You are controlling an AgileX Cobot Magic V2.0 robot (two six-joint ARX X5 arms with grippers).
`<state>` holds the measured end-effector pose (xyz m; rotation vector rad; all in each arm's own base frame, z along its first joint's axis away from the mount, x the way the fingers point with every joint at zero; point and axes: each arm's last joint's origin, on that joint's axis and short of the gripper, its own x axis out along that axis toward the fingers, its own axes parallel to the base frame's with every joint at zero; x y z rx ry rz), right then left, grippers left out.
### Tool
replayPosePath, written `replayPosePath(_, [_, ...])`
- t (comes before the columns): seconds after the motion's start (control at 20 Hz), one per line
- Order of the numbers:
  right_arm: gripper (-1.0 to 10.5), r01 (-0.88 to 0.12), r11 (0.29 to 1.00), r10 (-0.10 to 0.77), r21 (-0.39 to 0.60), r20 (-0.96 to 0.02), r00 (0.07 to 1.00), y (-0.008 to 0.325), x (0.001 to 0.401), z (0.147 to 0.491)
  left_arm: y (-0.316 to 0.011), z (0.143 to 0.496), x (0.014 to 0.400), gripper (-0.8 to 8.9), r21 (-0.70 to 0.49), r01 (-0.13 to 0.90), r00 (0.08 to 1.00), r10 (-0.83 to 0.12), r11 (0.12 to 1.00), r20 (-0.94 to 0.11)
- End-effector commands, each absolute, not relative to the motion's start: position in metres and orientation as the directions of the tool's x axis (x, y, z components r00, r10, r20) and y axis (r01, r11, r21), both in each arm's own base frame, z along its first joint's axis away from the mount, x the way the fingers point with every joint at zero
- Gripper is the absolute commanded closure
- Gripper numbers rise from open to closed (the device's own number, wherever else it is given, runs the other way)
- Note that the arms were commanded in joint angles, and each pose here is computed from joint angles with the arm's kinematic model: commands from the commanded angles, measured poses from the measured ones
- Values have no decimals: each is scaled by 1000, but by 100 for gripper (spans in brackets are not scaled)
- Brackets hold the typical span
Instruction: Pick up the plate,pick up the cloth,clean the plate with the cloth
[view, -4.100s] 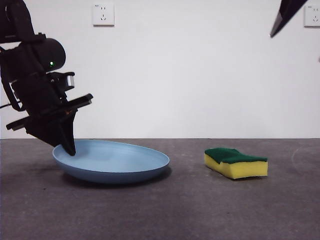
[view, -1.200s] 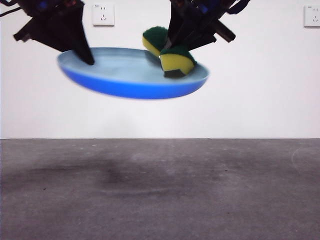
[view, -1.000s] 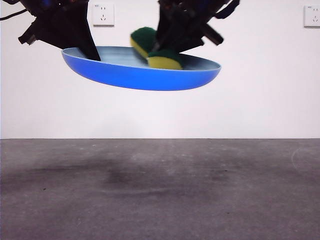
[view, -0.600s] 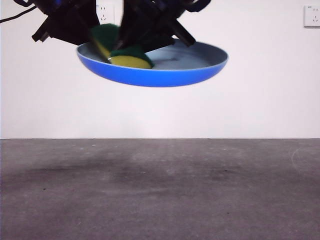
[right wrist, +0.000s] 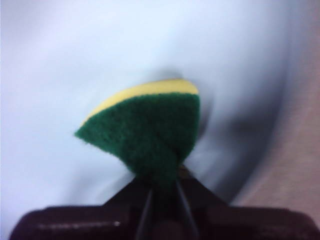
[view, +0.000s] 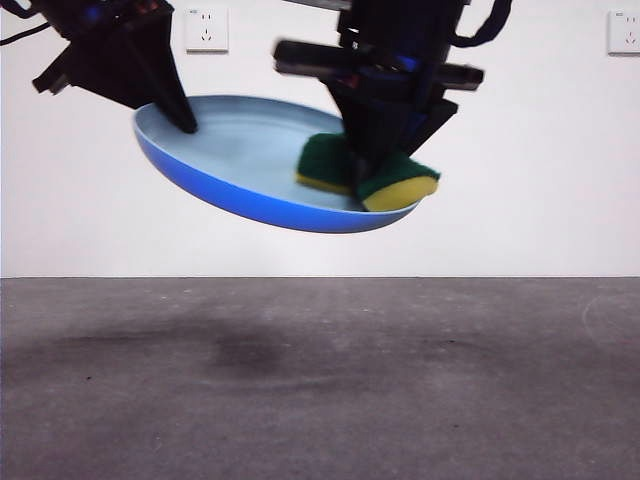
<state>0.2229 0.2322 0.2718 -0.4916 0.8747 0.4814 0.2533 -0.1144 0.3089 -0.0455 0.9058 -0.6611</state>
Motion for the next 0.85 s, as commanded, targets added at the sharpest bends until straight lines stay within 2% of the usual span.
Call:
replayPosePath(0.05, [957, -511, 834, 185, -208, -767, 614, 232, 236, 269, -120, 310, 247, 821, -334, 561, 381, -594, 758, -709])
replayPosePath(0.2, [954, -472, 874, 271, -116, -690, 671, 235, 247, 277, -124, 310, 245, 821, -351, 579, 358, -616, 736, -701])
replayPosePath(0.3, [954, -500, 865, 358, -42, -647, 674, 239, 251, 282, -126, 311, 245, 821, -373, 599, 338, -646, 709, -685])
replayPosePath(0.45, [954, -605, 789, 541, 103, -582, 607, 247, 252, 290, -128, 315, 248, 821, -368, 620, 361, -668, 693, -650])
replayPosePath(0.6, [954, -694, 684, 675, 222, -554, 488, 255, 246, 292, -129, 322, 255, 821, -344, 639, 426, -690, 688, -585])
replayPosePath(0.7, [954, -711, 666, 675, 226, -586, 447, 260, 238, 289, -127, 327, 261, 821, -345, 631, 480, -699, 695, -531])
replayPosePath(0.85, [954, -708, 673, 621, 216, -684, 382, 259, 227, 279, -126, 335, 268, 821, -323, 600, 570, -675, 732, -470])
